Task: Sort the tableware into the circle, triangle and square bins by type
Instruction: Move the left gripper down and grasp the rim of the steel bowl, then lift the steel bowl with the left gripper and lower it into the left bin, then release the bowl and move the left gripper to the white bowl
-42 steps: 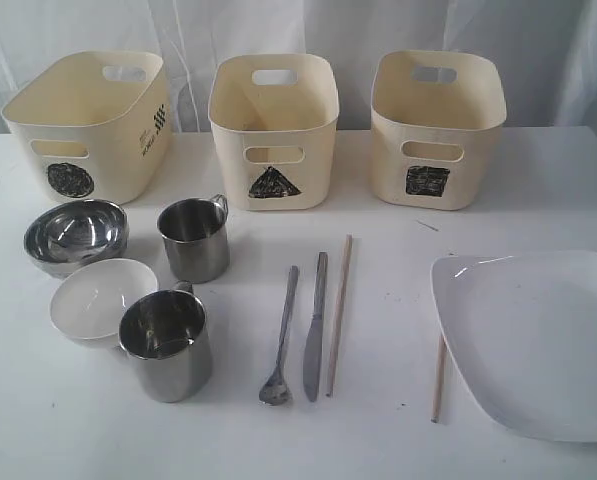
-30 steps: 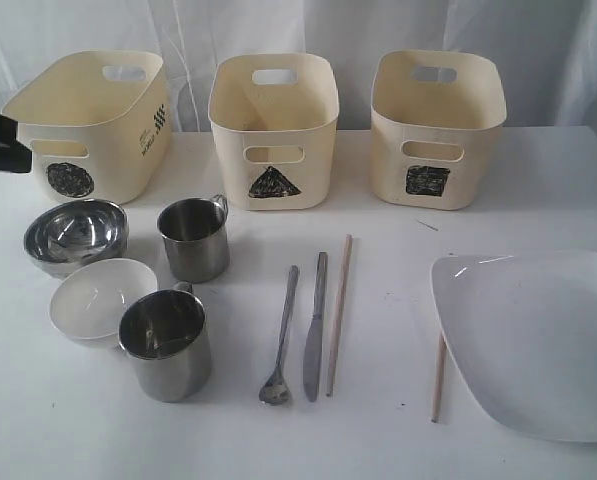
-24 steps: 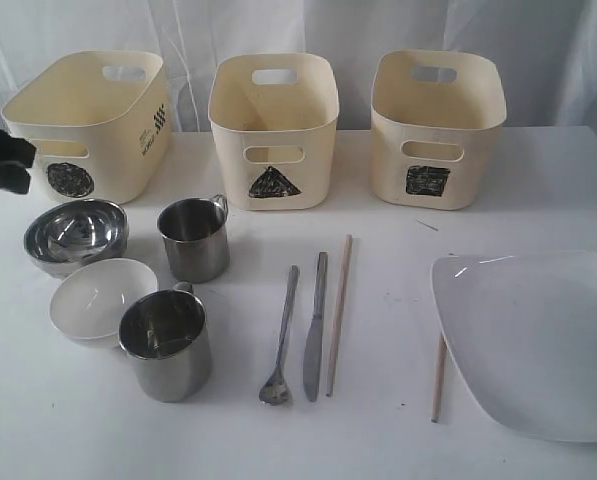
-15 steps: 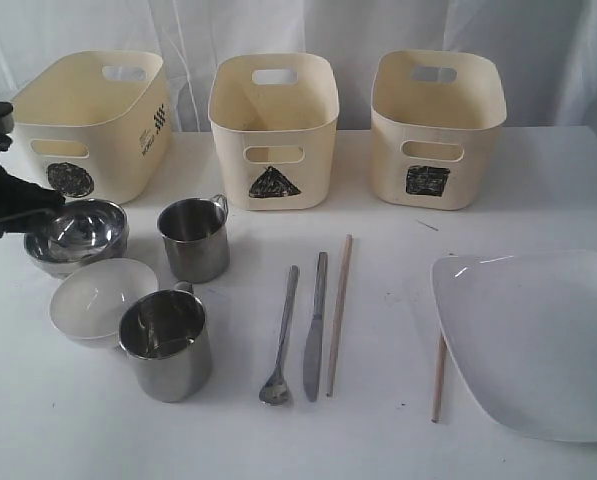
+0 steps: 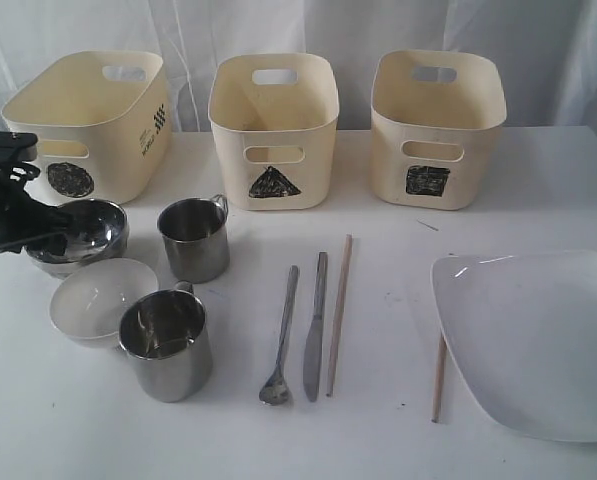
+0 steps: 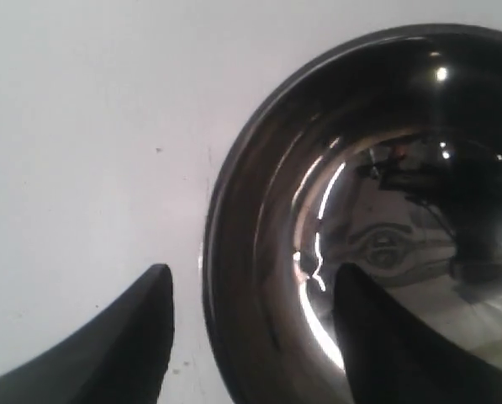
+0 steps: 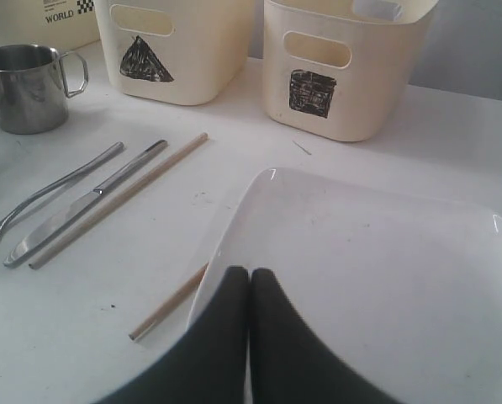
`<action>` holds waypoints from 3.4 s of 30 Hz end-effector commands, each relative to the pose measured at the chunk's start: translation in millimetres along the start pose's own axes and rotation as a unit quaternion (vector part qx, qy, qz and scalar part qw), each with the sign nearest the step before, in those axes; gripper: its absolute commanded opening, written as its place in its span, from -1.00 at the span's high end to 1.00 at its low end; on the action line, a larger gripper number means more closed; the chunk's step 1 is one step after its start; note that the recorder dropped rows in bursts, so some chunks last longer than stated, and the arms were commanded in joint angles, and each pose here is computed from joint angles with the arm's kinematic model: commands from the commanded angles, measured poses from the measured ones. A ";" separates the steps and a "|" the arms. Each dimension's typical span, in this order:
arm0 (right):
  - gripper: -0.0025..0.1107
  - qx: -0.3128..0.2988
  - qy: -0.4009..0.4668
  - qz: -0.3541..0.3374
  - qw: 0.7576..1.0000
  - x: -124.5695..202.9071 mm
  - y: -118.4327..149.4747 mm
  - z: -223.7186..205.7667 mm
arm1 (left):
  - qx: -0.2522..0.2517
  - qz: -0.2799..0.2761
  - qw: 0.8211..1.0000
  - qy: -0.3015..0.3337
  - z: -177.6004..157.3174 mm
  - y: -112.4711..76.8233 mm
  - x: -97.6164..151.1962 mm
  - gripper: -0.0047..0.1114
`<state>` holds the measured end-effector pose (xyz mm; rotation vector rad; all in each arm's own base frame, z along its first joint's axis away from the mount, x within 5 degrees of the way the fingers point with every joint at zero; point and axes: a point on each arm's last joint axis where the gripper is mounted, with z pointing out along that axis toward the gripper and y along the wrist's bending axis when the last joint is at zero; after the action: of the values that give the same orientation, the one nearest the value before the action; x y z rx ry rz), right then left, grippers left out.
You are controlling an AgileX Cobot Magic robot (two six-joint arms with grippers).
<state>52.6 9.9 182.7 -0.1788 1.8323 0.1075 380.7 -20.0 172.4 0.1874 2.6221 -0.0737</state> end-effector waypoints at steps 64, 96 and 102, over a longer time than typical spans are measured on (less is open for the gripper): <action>0.96 0.004 -0.003 0.001 1.000 1.0 -0.3 0.2 | 0.080 0.106 0.976 -0.174 -126.7 3.6 -148.2 0.30; 0.96 0.004 -0.003 0.001 1.000 1.0 -0.3 0.2 | 0.140 0.096 0.985 -0.014 -106.0 -55.9 75.9 0.13; 0.96 0.004 -0.003 0.001 1.000 1.0 -0.3 0.2 | 0.118 0.103 0.987 -0.026 -100.9 -52.1 74.4 -0.09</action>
<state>52.6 9.9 182.7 -0.1788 1.8323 0.1075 260.6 -53.1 226.0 0.5264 2.5253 -0.3230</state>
